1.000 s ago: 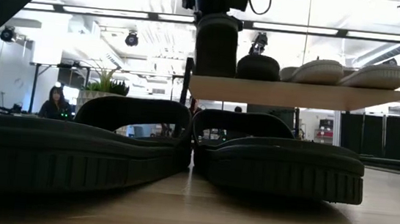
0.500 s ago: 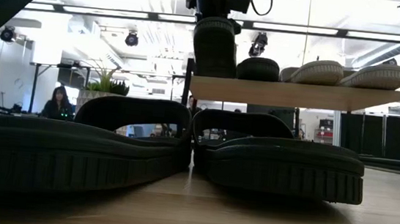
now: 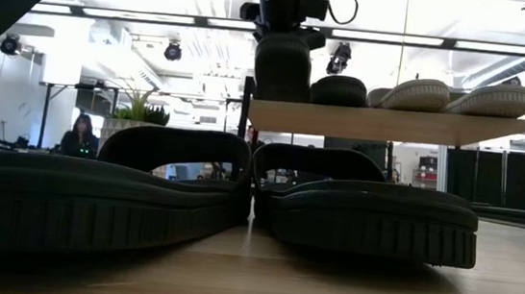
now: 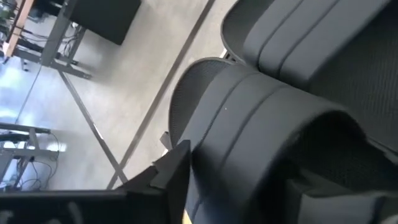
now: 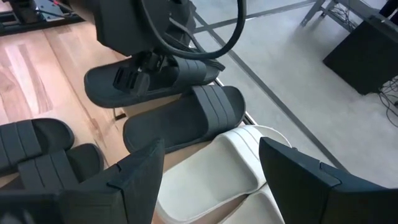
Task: Pick and place slides into the shelf
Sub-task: Put the black slide on the shelf
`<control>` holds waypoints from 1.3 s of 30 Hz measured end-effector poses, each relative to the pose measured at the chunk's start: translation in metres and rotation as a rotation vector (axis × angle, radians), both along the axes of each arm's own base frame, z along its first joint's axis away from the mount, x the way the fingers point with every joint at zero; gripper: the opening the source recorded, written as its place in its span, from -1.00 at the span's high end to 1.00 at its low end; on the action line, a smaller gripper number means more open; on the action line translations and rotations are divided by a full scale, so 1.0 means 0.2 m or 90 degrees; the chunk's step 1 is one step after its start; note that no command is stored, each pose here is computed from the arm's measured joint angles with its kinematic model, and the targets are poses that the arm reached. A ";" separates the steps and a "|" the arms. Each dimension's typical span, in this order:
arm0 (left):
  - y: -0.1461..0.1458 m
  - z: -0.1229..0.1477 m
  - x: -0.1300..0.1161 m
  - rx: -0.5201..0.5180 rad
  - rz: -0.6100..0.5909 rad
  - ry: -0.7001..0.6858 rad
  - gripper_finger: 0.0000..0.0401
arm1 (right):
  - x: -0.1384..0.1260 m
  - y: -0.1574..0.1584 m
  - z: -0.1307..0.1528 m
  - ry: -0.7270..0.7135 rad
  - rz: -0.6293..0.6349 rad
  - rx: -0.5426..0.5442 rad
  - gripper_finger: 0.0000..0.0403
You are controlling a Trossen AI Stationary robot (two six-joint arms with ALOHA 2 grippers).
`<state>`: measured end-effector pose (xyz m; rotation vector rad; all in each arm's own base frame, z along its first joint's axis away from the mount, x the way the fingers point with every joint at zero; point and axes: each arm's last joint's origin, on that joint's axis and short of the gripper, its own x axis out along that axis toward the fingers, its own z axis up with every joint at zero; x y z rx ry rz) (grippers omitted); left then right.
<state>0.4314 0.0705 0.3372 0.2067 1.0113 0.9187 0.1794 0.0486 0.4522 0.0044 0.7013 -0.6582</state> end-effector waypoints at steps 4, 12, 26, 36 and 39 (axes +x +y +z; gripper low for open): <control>-0.01 -0.02 0.00 -0.002 -0.016 0.020 0.05 | 0.00 0.00 0.00 0.000 0.000 0.000 -0.26; -0.08 -0.02 0.01 -0.045 -0.100 0.058 -0.18 | 0.00 0.00 0.00 0.000 0.000 0.000 -0.26; -0.15 0.04 -0.05 -0.078 -0.164 0.091 -0.19 | 0.00 0.00 0.00 -0.002 -0.002 0.009 -0.26; -0.18 0.18 -0.15 -0.246 -0.250 0.017 -0.19 | 0.00 0.00 0.00 -0.002 -0.002 0.009 -0.26; -0.21 0.23 -0.20 -0.262 -0.220 -0.007 -0.19 | 0.00 0.00 0.00 -0.002 -0.002 0.009 -0.26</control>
